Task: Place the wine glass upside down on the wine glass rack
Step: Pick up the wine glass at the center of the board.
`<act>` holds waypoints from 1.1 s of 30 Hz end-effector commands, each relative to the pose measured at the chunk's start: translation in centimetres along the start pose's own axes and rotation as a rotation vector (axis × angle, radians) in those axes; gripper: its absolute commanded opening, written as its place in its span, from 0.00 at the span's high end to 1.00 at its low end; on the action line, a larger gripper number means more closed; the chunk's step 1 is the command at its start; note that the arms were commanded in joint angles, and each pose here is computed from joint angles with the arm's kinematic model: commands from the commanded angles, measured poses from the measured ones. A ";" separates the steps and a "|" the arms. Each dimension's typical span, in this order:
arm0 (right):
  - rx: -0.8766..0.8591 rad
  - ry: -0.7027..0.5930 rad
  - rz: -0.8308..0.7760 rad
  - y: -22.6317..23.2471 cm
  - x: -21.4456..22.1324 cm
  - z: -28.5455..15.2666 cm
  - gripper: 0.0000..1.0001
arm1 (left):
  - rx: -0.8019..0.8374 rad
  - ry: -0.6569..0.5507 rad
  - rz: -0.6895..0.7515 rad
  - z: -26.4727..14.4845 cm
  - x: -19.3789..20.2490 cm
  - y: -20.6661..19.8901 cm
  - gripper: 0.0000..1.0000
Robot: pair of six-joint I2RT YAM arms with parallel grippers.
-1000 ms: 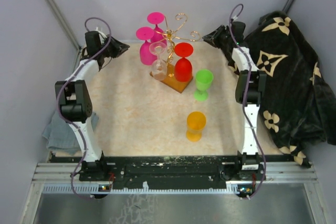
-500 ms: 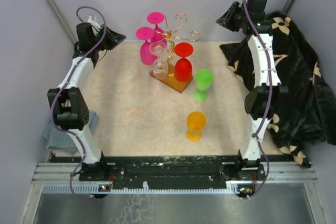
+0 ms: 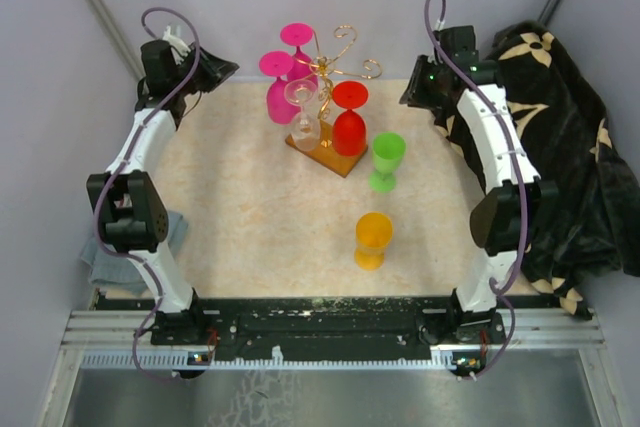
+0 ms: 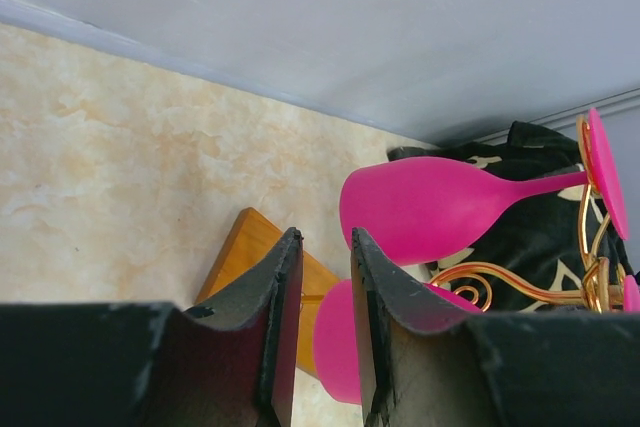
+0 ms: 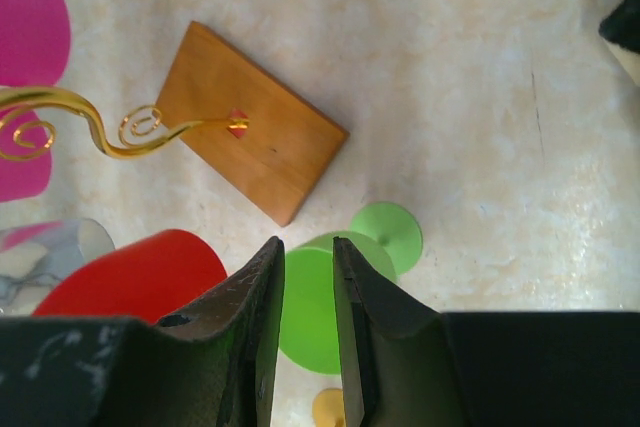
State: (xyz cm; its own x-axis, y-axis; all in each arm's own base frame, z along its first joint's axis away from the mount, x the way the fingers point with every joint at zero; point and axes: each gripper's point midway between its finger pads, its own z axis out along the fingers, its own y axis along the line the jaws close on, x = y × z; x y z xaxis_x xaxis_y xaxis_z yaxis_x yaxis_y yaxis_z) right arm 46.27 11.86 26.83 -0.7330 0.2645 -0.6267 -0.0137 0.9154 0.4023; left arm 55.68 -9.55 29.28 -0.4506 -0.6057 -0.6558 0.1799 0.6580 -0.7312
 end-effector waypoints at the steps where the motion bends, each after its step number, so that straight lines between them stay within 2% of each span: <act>1: 0.012 -0.076 -0.045 0.3 -0.7 -3.7 0.73 | 0.056 -0.034 0.035 -1.2 -1.4 -2.6 0.68; 10: 0.061 0.011 -0.083 -0.4 3.4 -3.9 0.73 | 0.048 -0.045 0.053 -1.6 -1.3 -3.3 0.67; 17: 0.072 -0.005 -0.105 0.0 5.4 -6.3 0.73 | 0.043 -0.052 0.068 -2.2 -1.0 -3.5 0.66; 33: 0.115 0.086 -0.117 -1.7 7.6 -3.2 0.73 | 0.051 -0.041 0.112 -3.4 -0.3 -5.3 0.65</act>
State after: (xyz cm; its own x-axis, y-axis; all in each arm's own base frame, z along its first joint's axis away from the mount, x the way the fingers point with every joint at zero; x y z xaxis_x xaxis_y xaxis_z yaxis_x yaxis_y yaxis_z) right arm 37.81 11.48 23.54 -0.8004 0.1531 -0.5795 -0.0140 0.9618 0.2734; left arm 53.46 -11.21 31.24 -0.4347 -0.5658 -0.7006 0.2239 0.6856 -0.6927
